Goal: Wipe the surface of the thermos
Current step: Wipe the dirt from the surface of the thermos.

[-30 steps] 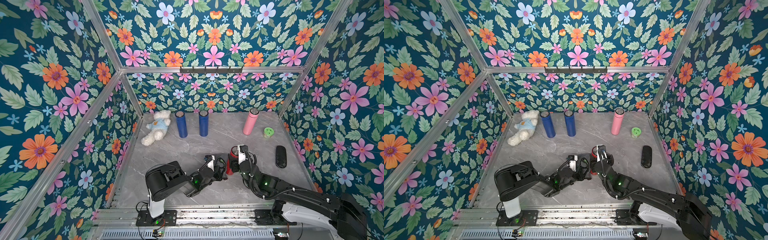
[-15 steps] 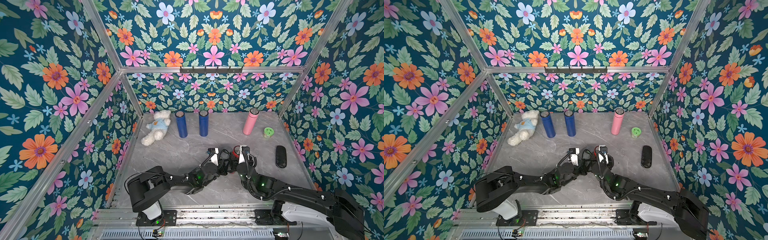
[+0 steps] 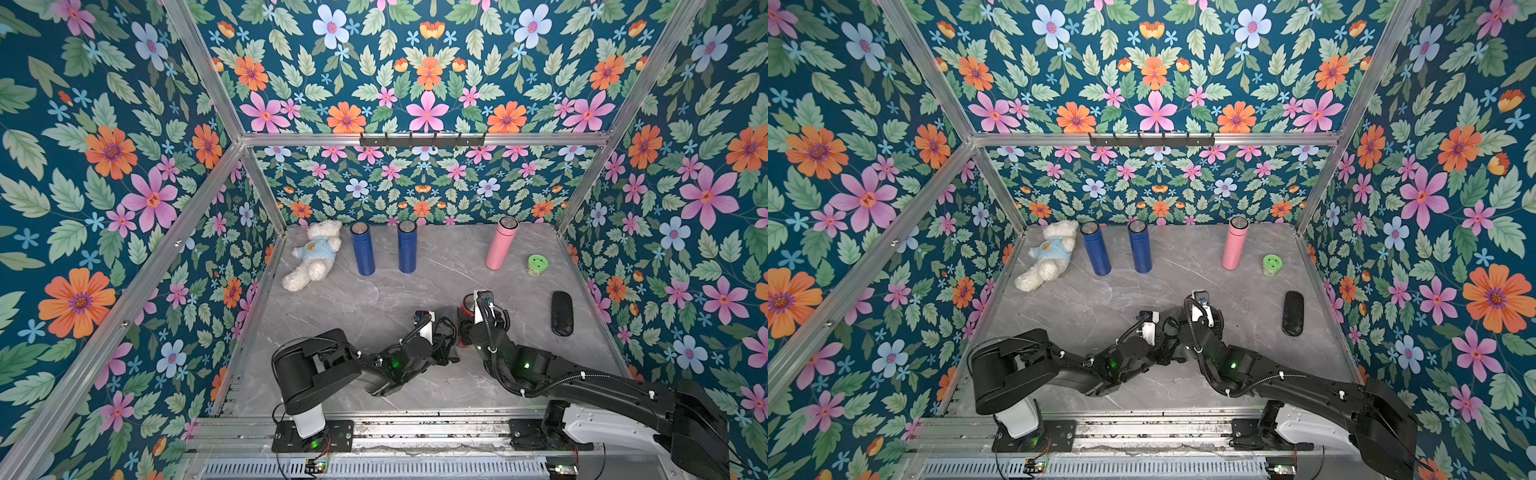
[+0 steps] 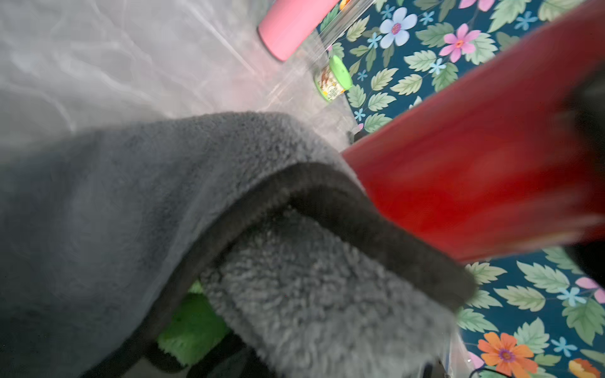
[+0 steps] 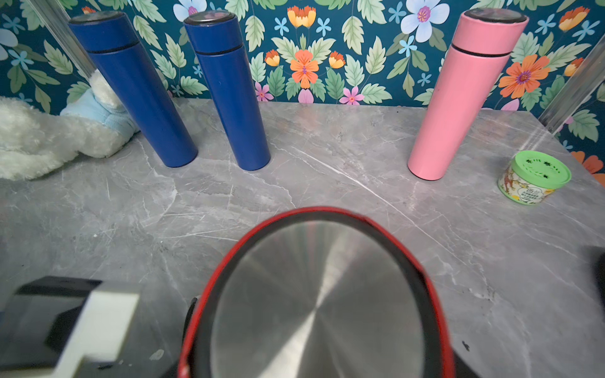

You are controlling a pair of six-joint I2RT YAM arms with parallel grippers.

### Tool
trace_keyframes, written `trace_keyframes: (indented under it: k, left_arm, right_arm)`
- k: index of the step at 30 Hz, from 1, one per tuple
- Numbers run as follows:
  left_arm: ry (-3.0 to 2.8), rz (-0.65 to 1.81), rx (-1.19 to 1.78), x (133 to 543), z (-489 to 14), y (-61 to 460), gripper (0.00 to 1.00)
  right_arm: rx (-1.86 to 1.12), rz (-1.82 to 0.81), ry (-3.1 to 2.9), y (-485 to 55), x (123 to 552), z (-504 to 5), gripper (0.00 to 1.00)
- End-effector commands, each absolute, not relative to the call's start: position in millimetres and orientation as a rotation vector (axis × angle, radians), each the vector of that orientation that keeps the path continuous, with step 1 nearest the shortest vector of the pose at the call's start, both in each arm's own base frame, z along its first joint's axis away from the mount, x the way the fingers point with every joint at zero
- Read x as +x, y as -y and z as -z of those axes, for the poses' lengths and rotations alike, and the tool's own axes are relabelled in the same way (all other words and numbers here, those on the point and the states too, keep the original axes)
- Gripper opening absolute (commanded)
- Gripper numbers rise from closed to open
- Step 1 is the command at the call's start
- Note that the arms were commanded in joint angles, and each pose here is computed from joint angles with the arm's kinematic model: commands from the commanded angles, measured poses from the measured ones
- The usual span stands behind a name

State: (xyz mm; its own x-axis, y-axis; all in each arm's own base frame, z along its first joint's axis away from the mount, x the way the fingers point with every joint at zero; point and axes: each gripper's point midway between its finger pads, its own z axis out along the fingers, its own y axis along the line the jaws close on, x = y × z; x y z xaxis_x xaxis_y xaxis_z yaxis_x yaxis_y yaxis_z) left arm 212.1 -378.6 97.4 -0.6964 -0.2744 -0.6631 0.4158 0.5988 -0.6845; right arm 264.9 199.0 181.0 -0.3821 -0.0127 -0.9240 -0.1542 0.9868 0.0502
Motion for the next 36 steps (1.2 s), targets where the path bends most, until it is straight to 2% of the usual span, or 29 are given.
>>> trace_keyframes:
  k: [1, 11, 16, 20, 25, 36]
  left_arm:
    - [-1.988, 0.954, 0.23, 220.1, -112.1, 365.0, 0.0]
    - [-1.883, 0.378, 0.569, 229.1, -143.0, 310.0, 0.0]
    - [-1.73, 0.291, 0.733, 217.5, -149.2, 307.0, 0.0]
    - [-1.582, 0.099, 0.839, 212.9, -149.8, 304.1, 0.0]
    - [-1.346, -0.171, 0.951, 209.9, -166.7, 314.7, 0.0]
    - [-1.203, -0.362, 1.128, 225.7, -182.8, 356.3, 0.0]
  right_arm:
    - [-0.187, -0.207, -2.082, -207.9, 253.4, -161.1, 0.0]
    - [-0.227, -0.271, -2.03, -220.4, 285.1, -213.9, 0.0]
    - [-0.269, -0.278, -2.021, -230.5, 304.4, -232.9, 0.0]
    - [-0.311, -0.305, -2.031, -243.7, 317.6, -239.4, 0.0]
    - [-0.344, -0.328, -2.045, -257.1, 324.0, -233.6, 0.0]
    - [-0.409, -0.31, -2.073, -270.4, 315.0, -198.8, 0.0]
